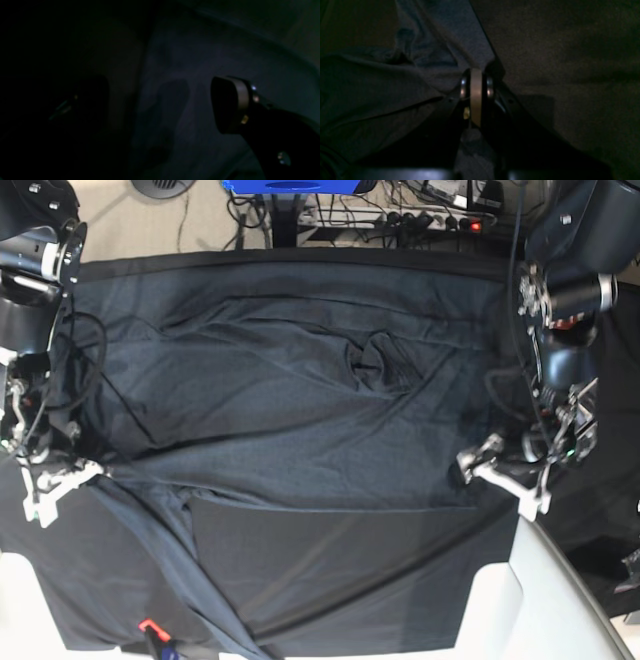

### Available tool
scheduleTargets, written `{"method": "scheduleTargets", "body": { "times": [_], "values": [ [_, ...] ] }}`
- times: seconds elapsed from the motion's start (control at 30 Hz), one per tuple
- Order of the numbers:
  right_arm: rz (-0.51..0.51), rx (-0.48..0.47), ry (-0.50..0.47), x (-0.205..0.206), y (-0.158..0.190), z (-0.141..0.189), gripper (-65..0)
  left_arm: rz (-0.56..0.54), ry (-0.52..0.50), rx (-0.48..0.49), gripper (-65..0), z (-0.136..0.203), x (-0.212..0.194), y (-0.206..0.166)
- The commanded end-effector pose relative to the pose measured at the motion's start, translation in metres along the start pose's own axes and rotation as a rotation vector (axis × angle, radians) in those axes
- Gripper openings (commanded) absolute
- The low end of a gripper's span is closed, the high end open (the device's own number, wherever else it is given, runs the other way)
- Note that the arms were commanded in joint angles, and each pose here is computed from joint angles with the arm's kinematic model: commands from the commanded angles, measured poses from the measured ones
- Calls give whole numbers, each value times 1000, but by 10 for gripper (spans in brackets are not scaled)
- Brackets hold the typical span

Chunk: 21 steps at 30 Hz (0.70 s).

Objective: Fold the T-shirt properly
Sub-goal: 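Hold the side edges with both grippers and adjust the grip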

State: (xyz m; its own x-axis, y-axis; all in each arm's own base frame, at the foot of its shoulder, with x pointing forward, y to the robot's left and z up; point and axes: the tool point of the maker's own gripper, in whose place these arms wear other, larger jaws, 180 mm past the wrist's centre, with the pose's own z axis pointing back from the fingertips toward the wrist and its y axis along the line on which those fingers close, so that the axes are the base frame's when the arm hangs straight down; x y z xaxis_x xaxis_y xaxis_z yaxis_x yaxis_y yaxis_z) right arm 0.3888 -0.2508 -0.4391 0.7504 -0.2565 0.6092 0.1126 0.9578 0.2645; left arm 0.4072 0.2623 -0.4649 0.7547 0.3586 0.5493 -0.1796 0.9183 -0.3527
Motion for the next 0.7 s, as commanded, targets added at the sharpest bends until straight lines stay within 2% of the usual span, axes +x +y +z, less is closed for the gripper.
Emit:
{"method": "scheduleTargets", "body": {
  "times": [0.0, 0.1, 0.17, 0.27, 0.37, 0.5, 0.6, 0.67],
  "values": [
    [15, 2, -72, 29, -1, 6, -648, 4, -12, 5, -28, 2, 15, 1],
    [17, -1, -72, 29, -2, 7, -648, 42, -6, 2, -28, -4, 17, -2],
    [16, -3, -73, 30, -3, 8, -648, 51, 4, 44, -28, -6, 15, 4],
    [17, -4, -74, 30, -4, 8, -648, -20, 54, 78, -49, -12, -2, 1],
    [17, -2, -73, 30, -3, 8, -648, -39, 80, 81, -163, -15, -15, -1],
    [15, -4, -75, 30, -5, 8, -648, 11, 89, 66, -332, -16, -30, 1],
    [15, -6, -76, 31, -6, 9, -648, 23, 81, 75, -393, -13, -32, 8],
    [15, -6, -76, 31, -6, 9, -648, 7, 68, 83, -406, -10, -31, 12]
  ]
}}
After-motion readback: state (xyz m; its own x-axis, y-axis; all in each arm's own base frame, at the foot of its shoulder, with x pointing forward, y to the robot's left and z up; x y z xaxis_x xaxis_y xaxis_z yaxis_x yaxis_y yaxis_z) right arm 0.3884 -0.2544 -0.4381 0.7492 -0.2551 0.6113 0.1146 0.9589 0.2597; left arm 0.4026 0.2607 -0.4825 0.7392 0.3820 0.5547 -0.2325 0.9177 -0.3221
